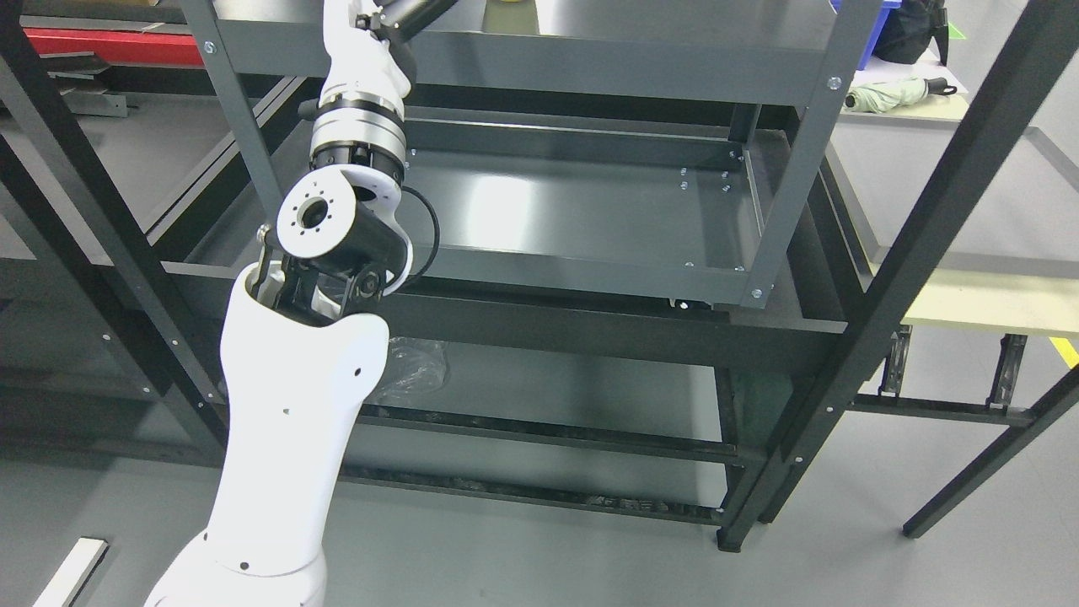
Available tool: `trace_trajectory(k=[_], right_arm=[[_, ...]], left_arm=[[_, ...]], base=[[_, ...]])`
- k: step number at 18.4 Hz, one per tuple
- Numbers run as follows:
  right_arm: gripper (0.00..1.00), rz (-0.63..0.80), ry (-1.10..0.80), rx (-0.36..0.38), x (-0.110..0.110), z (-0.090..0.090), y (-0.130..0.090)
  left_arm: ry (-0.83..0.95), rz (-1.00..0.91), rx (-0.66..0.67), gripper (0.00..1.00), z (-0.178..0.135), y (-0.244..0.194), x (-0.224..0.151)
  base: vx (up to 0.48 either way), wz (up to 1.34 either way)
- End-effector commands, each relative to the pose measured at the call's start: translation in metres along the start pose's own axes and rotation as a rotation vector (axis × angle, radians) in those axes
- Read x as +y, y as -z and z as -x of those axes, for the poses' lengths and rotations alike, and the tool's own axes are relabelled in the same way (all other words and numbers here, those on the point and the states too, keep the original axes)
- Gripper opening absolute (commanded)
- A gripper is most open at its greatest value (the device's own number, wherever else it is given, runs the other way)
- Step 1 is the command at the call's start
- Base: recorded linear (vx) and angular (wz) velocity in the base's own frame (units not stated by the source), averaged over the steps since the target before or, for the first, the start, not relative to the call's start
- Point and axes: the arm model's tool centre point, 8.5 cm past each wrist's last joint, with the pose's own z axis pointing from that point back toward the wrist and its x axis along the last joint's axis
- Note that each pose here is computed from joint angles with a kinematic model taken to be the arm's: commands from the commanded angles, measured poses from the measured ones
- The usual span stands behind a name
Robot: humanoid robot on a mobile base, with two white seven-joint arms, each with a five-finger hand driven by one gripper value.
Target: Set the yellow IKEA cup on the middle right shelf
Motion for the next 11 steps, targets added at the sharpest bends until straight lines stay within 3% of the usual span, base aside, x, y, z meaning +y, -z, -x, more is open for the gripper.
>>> trace_trajectory(k=[1,6,11], right_arm=[[0.99,0.228,0.005,0.01,-0.028,0.007,-0.003],[0.99,0.228,0.005,0.01,-0.028,0.007,-0.003],[0.99,0.228,0.005,0.01,-0.028,0.007,-0.003]], left_arm=[[0.024,0.044,-0.033,0.99,0.002,-0.028,-0.001],[0.061,0.04,-0.037,0.99,0.013,-0.036,-0.001],[0.086,-0.004,0.025,0.99,0.062,-0.066,0.019]], base=[[-0.115,-0.06],[-0.096,-0.01],[-0.046,0.0]])
